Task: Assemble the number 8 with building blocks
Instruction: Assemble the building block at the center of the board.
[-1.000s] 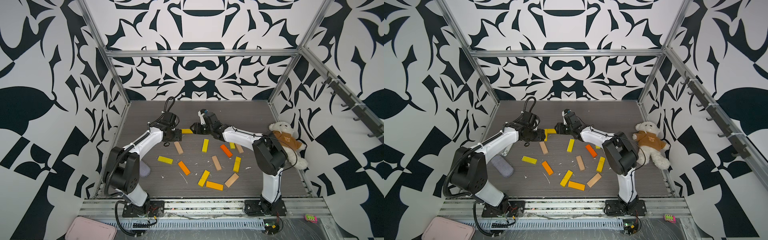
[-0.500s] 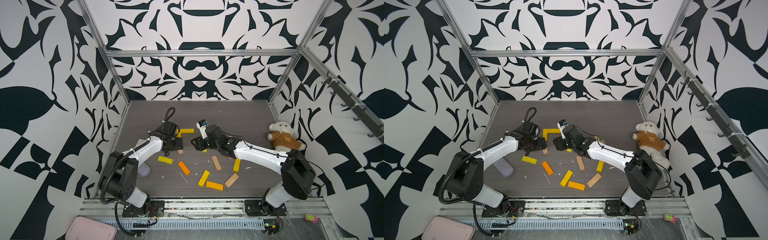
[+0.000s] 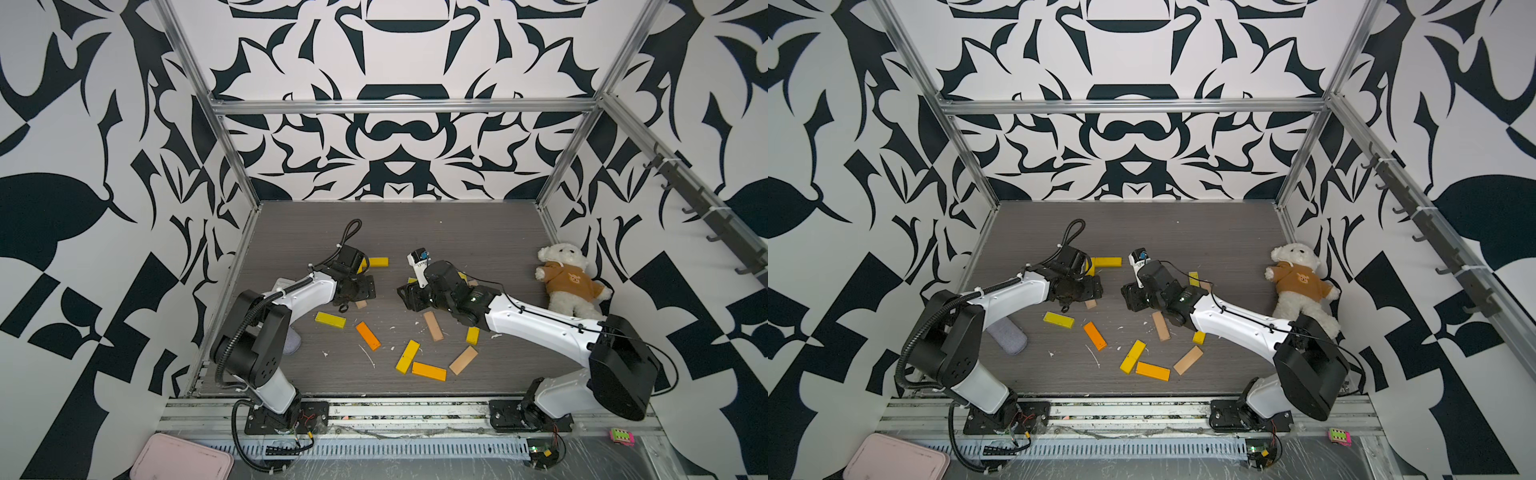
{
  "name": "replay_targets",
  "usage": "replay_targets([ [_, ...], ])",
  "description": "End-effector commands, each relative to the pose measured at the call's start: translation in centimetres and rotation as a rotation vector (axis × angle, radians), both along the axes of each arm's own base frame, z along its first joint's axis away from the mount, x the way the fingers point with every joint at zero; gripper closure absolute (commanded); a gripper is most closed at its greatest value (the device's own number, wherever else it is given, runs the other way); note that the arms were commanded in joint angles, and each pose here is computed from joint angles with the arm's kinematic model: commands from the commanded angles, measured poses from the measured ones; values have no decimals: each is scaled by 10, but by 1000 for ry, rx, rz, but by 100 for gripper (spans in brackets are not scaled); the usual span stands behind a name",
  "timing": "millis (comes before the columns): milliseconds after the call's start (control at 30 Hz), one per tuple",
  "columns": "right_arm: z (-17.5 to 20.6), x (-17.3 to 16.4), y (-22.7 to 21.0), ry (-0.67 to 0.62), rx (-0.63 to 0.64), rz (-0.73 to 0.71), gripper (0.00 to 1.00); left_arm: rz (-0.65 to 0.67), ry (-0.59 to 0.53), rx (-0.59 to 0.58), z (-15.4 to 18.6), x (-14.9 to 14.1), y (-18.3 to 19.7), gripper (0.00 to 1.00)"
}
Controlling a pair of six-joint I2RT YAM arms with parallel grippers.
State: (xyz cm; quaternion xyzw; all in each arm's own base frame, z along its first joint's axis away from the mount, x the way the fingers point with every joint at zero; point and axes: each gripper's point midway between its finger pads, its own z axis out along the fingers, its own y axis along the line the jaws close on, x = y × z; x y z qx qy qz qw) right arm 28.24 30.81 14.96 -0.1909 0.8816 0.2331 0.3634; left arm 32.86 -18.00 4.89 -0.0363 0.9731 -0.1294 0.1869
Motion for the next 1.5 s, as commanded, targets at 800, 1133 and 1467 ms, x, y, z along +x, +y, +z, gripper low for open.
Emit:
replay_targets([
  [800,-58,12,111,5,-188,89,36,262,-172,-118,87,-63,111,1],
  [1133,-88,27,135,28,-237,101,42,283,-189,-184,108,-77,127,1],
  [1467,-103,39,144,10,-300,102,51,273,-200,-207,105,-74,124,1],
])
